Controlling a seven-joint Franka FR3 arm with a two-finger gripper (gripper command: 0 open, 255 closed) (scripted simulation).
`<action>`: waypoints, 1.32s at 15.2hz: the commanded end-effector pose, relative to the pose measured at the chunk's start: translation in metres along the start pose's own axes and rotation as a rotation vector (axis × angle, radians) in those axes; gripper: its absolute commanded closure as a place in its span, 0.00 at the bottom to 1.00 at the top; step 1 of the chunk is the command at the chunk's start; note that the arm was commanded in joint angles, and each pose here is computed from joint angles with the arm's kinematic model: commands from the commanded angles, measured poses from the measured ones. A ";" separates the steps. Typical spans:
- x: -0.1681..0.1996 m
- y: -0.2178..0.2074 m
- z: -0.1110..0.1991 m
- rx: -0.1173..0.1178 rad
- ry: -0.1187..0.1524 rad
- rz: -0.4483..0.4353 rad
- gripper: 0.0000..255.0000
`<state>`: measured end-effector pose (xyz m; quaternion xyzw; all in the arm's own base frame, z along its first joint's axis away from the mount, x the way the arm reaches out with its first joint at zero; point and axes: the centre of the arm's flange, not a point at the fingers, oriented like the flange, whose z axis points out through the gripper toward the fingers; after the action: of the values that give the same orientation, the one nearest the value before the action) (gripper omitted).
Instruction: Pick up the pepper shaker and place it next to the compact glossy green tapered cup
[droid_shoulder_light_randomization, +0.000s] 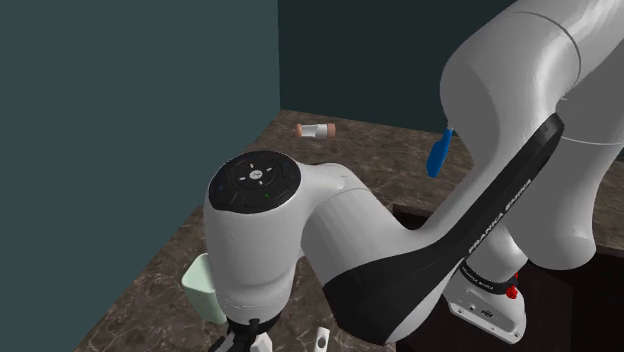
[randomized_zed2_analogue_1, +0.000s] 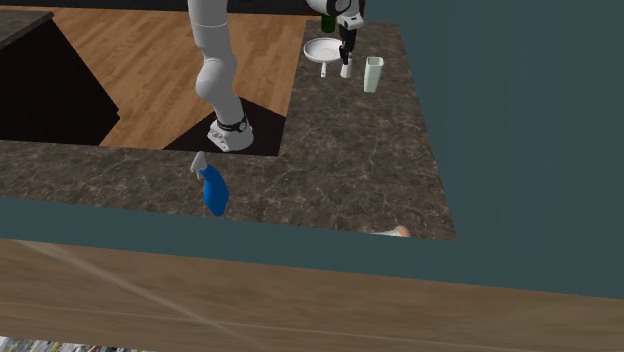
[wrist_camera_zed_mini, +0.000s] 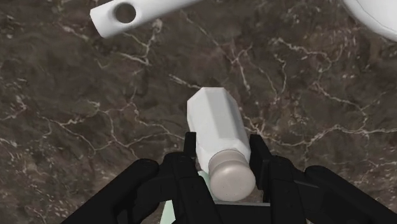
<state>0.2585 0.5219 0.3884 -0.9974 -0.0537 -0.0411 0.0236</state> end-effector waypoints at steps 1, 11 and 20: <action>-0.001 0.000 0.011 0.000 0.000 0.000 1.00; -0.003 0.001 0.029 0.000 0.000 0.000 1.00; -0.003 0.001 0.003 0.000 0.000 0.000 0.00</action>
<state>0.2588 0.5214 0.3769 -0.9974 -0.0537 -0.0416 0.0240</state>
